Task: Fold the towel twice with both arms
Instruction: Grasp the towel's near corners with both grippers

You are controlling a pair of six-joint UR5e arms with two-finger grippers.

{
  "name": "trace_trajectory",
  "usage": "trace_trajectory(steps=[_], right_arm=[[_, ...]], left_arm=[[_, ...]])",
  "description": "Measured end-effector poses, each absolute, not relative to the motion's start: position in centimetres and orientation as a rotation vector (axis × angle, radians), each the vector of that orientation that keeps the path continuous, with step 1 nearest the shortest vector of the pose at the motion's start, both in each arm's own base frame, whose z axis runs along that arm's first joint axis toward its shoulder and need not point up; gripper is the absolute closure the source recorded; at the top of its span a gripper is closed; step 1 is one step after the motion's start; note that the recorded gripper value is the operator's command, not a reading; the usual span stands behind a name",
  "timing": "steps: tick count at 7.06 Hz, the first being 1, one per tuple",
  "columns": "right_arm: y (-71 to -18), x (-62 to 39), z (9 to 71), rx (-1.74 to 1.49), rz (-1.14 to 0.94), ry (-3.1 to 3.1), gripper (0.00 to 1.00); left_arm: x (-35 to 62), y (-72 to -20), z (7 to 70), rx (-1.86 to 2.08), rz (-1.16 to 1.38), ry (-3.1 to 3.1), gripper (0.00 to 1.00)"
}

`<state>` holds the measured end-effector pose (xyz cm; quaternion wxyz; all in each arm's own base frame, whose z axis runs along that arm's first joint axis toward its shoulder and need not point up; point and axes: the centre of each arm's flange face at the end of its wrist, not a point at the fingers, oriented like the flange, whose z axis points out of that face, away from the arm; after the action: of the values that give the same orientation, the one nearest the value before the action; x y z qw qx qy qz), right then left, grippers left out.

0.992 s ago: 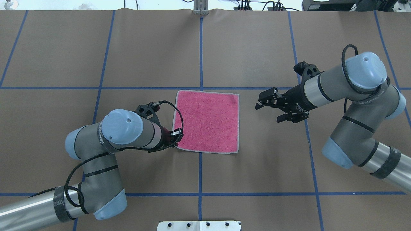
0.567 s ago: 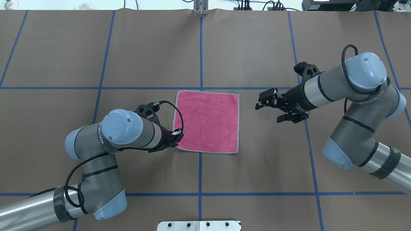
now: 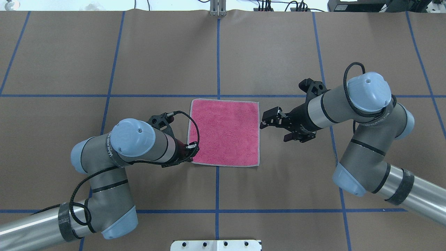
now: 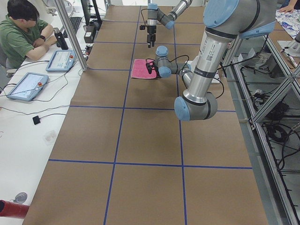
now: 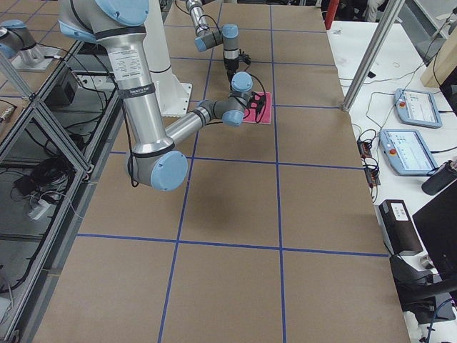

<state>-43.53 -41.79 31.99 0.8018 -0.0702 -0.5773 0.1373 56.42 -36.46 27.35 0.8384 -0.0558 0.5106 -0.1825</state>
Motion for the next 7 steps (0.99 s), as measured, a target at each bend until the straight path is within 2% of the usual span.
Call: trace_trajectory(steps=[7], right_arm=[[-37.4,-50.1,32.7,-0.182,0.281,-1.152,0.01]], left_arm=[[56.5,-36.5,27.2,-0.118,-0.385,1.082,1.00]])
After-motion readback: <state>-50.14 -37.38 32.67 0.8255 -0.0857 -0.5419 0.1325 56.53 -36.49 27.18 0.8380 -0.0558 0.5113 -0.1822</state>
